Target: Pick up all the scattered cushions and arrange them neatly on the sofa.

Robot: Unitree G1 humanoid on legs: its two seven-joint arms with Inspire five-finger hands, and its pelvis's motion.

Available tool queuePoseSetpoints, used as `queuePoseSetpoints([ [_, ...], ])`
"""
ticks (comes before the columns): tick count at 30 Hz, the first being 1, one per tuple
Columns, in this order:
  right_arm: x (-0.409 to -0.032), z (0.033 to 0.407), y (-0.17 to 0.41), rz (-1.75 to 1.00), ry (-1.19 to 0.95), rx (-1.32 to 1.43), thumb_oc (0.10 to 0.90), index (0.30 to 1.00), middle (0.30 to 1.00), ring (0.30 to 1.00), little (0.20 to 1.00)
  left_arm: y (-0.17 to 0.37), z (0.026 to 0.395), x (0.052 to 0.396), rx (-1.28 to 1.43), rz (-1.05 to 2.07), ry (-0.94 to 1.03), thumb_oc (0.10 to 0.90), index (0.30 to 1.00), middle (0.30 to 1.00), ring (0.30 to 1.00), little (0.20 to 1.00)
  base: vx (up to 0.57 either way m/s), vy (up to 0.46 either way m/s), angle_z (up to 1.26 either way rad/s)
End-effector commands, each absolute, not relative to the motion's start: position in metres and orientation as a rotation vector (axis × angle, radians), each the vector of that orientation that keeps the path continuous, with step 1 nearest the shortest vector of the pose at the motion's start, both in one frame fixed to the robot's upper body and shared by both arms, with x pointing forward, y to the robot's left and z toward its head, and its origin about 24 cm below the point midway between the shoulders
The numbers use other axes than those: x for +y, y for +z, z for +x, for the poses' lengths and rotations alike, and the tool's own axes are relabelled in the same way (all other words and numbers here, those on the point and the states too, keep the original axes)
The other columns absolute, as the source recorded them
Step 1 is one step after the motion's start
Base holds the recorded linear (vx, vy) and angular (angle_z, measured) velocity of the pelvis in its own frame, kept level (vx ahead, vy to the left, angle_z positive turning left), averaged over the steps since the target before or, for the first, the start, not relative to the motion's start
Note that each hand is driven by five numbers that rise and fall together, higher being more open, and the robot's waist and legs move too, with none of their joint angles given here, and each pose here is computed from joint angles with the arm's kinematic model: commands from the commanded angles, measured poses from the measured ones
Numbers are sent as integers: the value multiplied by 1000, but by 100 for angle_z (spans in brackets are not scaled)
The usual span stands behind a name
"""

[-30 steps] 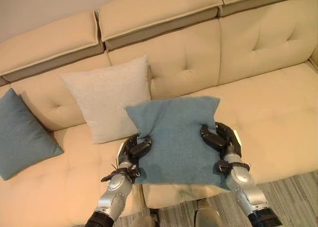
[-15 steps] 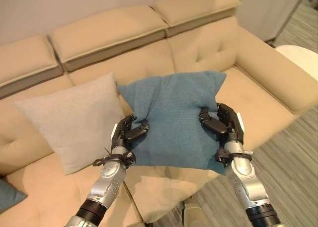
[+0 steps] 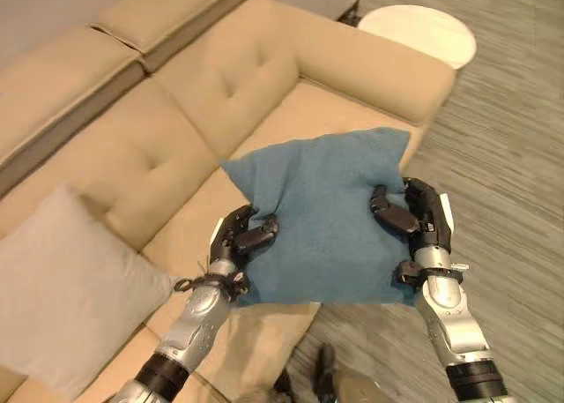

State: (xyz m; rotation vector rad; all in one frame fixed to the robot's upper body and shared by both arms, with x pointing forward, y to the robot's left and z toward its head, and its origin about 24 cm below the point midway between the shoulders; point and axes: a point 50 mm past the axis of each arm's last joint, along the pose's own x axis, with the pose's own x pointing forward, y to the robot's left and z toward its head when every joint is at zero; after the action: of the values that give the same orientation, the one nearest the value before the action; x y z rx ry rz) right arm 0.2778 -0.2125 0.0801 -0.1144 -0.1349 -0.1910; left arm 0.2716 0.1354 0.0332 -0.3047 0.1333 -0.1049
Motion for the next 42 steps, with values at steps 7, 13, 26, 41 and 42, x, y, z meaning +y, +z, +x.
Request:
queuePoseSetpoints([
  [7,-171,272,132,-101,17,-430,400,300,300,300,300,122,284,43,-238,-527,-472,400,300,300,300,300,-128,-424,-53],
  [13,-168,277,132,-129,16,-432,400,300,300,300,300,131,286,36,-263,-570,-469,400,300,300,300,300,-103,-343,-105],
  [26,-181,266,105,-185,-15,-327,400,300,300,300,300,113,284,27,-200,-523,-469,400,300,300,300,300,55,-92,-67],
  [41,-176,261,92,-79,-11,-274,400,300,300,300,300,94,280,38,-139,-467,-449,400,300,300,300,300,133,-66,-3],
  [42,-178,260,92,-73,-29,-277,400,300,300,300,300,93,281,35,-141,-452,-455,400,300,300,300,300,202,-212,80],
])
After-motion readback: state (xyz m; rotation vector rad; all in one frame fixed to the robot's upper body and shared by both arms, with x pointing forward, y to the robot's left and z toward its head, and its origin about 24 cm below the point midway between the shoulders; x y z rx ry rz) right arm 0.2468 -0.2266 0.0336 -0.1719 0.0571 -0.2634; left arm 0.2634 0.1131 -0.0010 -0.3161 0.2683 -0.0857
